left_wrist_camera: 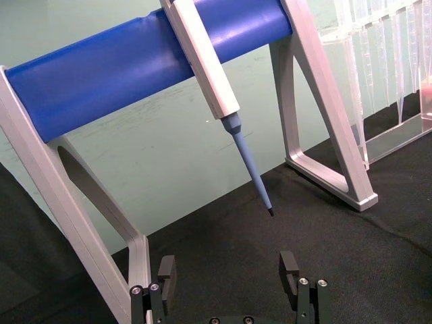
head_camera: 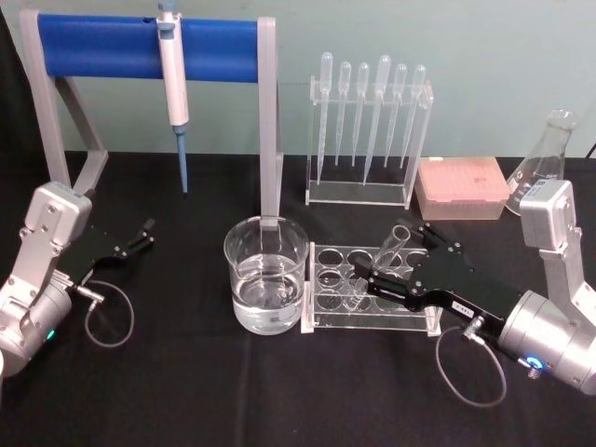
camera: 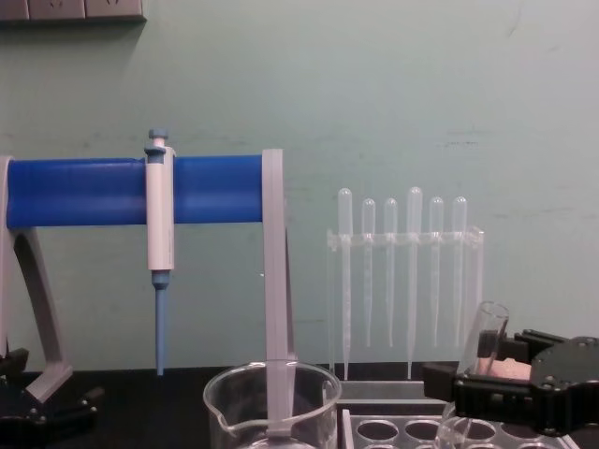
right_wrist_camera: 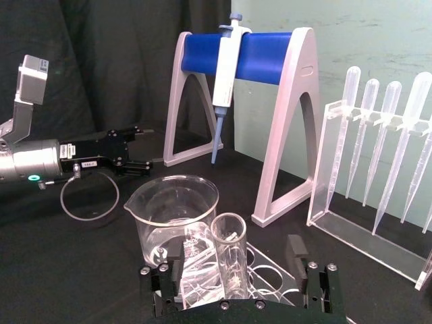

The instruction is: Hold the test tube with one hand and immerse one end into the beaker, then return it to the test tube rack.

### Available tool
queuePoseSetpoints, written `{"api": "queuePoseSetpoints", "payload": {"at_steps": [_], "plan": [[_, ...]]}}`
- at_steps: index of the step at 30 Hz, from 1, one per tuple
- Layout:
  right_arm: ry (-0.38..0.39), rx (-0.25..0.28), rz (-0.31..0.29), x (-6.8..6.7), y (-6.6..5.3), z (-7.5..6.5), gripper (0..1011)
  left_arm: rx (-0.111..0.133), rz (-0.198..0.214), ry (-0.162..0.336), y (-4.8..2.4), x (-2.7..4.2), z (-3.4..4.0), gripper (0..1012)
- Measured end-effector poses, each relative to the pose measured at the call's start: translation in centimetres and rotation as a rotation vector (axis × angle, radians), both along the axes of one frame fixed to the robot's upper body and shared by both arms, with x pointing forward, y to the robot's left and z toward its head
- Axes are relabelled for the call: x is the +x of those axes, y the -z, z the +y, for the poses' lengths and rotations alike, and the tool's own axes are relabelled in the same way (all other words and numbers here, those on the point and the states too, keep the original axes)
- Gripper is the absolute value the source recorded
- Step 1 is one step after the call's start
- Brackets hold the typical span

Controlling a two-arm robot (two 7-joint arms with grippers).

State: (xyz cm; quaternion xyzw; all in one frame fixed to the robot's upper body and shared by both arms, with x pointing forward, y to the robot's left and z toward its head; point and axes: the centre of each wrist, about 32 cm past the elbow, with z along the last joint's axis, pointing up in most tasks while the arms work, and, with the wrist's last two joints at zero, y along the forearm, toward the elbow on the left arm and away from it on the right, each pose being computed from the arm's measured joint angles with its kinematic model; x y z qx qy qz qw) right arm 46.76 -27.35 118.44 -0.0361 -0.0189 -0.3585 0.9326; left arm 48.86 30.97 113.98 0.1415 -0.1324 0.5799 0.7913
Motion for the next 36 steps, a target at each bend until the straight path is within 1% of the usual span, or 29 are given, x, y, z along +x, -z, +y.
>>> {"api": "queuePoseSetpoints", "payload": {"at_steps": [4,5,6,7,8,10,11,13,15,16,18,19,20,25,27,36], "plan": [[0.0,0.0,0.0,-0.03,-0.01,-0.01,895,0.0,0.0,0.0,0.0,0.0,0.0,1000],[0.0,0.0,0.0,-0.03,-0.01,-0.02,846,0.0,0.0,0.0,0.0,0.0,0.0,1000],[0.0,0.001,0.0,-0.04,-0.01,-0.02,826,0.0,0.0,0.0,0.0,0.0,0.0,1000],[0.0,0.001,0.0,-0.04,-0.02,-0.03,773,0.0,0.0,0.0,0.0,0.0,0.0,1000],[0.0,0.001,0.0,-0.04,-0.02,-0.03,773,0.0,0.0,0.0,0.0,0.0,0.0,1000],[0.0,0.001,0.0,-0.04,-0.03,-0.03,718,0.0,0.0,0.0,0.0,0.0,0.0,1000],[0.0,0.001,0.0,-0.05,-0.03,-0.04,659,0.0,0.0,0.0,0.0,0.0,0.0,1000],[0.0,0.001,0.0,-0.05,-0.04,-0.05,627,0.0,0.0,0.0,0.0,0.0,0.0,1000],[0.001,0.002,0.0,-0.05,-0.04,-0.06,568,0.0,0.0,0.0,0.0,0.0,0.0,1000],[0.001,0.002,0.0,-0.05,-0.04,-0.06,520,0.0,0.0,0.0,0.0,0.0,0.0,1000],[0.001,0.002,0.0,-0.06,-0.04,-0.06,456,0.0,0.0,0.0,0.0,0.0,0.0,1000],[0.001,0.002,0.0,-0.06,-0.04,-0.06,396,0.0,0.0,0.0,0.0,0.0,0.0,1000],[0.001,0.002,0.0,-0.06,-0.05,-0.06,396,0.0,0.0,0.0,0.0,0.0,0.0,1000],[0.001,0.002,0.0,-0.08,-0.05,-0.07,242,0.0,0.0,0.0,0.0,0.0,0.0,1000],[0.001,0.002,0.0,-0.08,-0.05,-0.07,224,0.0,0.0,0.0,0.0,0.0,0.0,1000],[0.001,0.002,0.0,-0.08,-0.05,-0.07,225,0.0,0.0,0.0,0.0,0.0,0.0,1000]]}}
